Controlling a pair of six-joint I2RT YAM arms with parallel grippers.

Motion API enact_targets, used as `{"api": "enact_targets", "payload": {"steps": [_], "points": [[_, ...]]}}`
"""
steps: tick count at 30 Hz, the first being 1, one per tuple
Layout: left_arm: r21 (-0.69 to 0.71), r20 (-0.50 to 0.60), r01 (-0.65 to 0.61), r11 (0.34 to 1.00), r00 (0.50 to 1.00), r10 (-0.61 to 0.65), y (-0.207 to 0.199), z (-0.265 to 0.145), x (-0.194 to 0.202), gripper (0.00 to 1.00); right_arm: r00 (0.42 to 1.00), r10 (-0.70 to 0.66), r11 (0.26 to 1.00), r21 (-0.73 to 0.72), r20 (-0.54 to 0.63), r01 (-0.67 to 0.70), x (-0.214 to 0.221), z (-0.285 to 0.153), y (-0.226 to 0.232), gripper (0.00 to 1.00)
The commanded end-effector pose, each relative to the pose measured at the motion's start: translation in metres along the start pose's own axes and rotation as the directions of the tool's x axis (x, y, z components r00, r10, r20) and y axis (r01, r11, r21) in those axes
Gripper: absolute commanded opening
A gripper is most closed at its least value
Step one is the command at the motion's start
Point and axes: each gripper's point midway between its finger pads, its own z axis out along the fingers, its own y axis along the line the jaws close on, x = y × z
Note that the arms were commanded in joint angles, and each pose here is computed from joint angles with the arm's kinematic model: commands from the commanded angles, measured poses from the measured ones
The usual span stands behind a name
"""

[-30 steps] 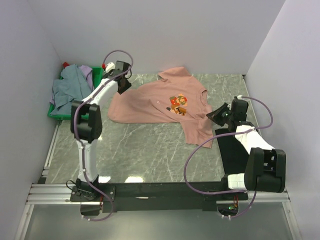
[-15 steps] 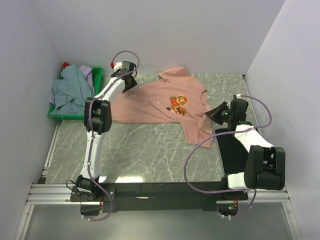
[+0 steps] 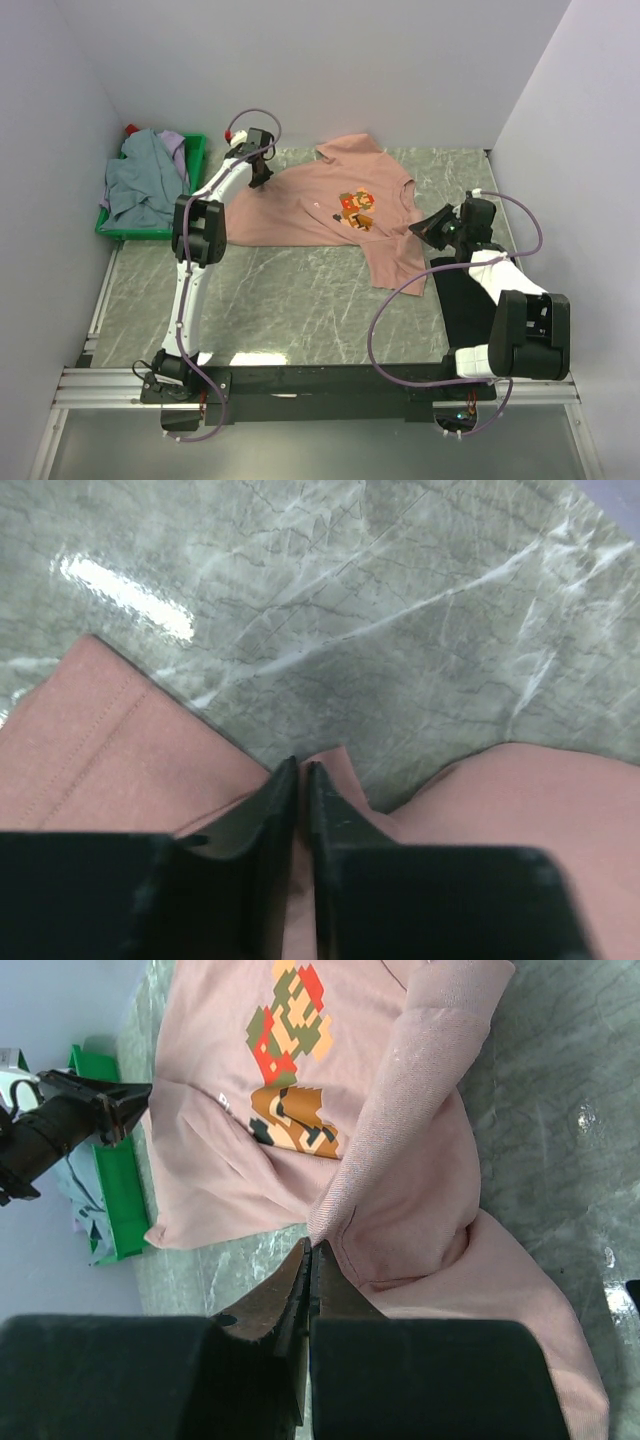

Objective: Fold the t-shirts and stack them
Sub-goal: Flatten the tshirt out

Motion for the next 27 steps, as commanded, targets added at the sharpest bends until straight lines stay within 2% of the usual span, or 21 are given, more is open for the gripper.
{"api": "enact_targets", "payload": {"steps": [1,4,10,13,16,21,25,26,27], "points": [[0.092,0.062,0.029,0.995,0.997,-0.035,-0.026,-0.025,-0.032,0.1,1.0,-0.01,1.0,-0.026,0.012,0.01,-0.003,0.001,0.003,0.0],[0.146,0.098,0.042,0.988,0.994,-0.057,-0.037,-0.042,-0.051,0.01,1.0,-0.01,1.0,-0.027,0.013,0.011,-0.003,0.001,0.004,0.0],[0.215,0.147,0.066,0.974,0.984,-0.099,-0.046,-0.073,-0.086,0.01,1.0,-0.007,1.0,-0.022,0.008,0.007,-0.002,0.002,0.001,0.0],[0.234,0.155,0.073,0.969,0.982,-0.112,-0.044,-0.082,-0.096,0.04,1.0,-0.006,1.0,-0.023,0.005,0.007,-0.001,0.003,0.001,0.0],[0.249,0.148,0.082,0.965,0.981,-0.122,-0.04,-0.088,-0.102,0.0,1.0,-0.007,1.0,-0.021,0.005,0.007,-0.001,0.003,0.0,0.0],[0.276,0.135,0.091,0.957,0.982,-0.132,-0.033,-0.108,-0.107,0.0,1.0,-0.008,1.0,-0.02,0.004,0.008,-0.001,0.002,0.001,0.0],[0.314,0.134,0.113,0.943,0.978,-0.162,-0.022,-0.16,-0.112,0.0,1.0,-0.006,1.0,0.002,0.006,0.006,-0.002,0.001,-0.002,0.0],[0.27,0.094,0.118,0.956,0.984,-0.148,-0.003,-0.154,-0.088,0.0,1.0,-0.004,1.0,0.006,0.004,0.004,-0.001,0.0,-0.002,0.0],[0.313,0.123,0.151,0.938,0.972,-0.198,0.0,-0.188,-0.1,0.0,1.0,-0.003,1.0,0.009,0.003,0.003,-0.002,-0.002,-0.001,0.0]]}}
